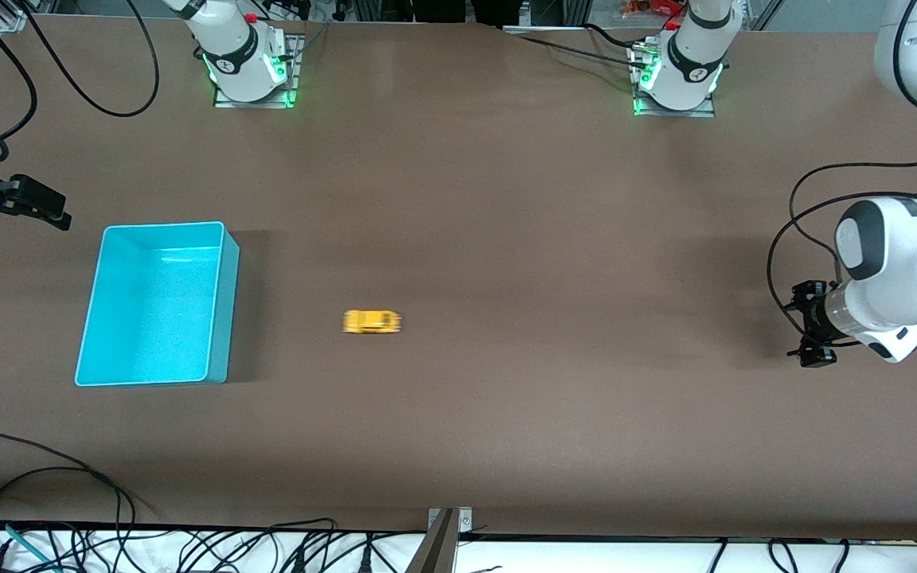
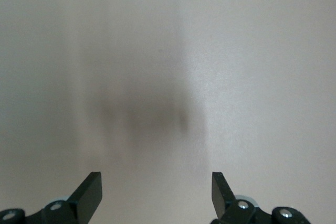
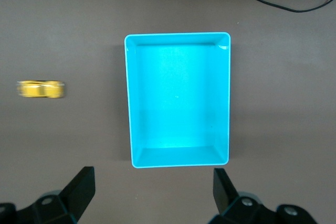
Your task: Wind up and store yellow beetle car
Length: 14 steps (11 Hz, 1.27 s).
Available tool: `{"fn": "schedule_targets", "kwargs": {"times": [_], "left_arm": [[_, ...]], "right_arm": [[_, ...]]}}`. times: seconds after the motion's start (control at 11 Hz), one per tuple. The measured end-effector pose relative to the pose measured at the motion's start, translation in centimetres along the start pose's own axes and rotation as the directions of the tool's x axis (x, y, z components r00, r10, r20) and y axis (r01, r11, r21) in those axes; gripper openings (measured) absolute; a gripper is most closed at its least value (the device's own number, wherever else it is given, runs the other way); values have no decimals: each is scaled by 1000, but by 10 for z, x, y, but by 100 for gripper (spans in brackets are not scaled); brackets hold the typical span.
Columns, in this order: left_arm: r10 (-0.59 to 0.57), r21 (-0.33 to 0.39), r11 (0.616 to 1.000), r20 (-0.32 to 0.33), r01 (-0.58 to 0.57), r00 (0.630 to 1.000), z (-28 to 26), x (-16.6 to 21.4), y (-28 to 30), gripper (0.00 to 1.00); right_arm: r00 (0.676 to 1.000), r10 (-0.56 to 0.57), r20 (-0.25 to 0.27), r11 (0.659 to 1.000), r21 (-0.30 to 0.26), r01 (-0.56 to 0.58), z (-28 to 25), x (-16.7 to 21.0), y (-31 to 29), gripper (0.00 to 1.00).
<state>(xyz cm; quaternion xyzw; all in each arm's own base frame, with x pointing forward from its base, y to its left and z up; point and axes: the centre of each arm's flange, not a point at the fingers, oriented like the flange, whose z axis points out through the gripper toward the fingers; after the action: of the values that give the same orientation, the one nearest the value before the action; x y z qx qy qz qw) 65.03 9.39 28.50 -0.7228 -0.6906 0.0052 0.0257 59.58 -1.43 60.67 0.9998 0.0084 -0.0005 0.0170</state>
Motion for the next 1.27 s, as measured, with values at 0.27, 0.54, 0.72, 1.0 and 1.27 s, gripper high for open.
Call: {"fn": "schedule_targets", "kwargs": {"times": [0.27, 0.54, 0.72, 1.0, 1.27], "left_arm": [[105, 19, 994, 3, -105, 994, -36, -2, 4, 93], [277, 37, 960, 19, -277, 961, -59, -11, 10, 98], [399, 43, 915, 31, -401, 916, -82, -14, 14, 100], [640, 49, 764, 62, -643, 766, -128, -26, 10, 100], [846, 27, 529, 57, -848, 530, -178, -32, -5, 100]], "right_arm": [[1000, 0, 0, 1000, 0, 0, 0, 0, 0, 100], [1000, 0, 0, 1000, 0, 0, 0, 0, 0, 100], [1000, 0, 0, 1000, 0, 0, 0, 0, 0, 100], [1000, 0, 0, 1000, 0, 0, 0, 0, 0, 100], [1000, -1, 1, 1000, 0, 1, 0, 0, 0, 100]]}}
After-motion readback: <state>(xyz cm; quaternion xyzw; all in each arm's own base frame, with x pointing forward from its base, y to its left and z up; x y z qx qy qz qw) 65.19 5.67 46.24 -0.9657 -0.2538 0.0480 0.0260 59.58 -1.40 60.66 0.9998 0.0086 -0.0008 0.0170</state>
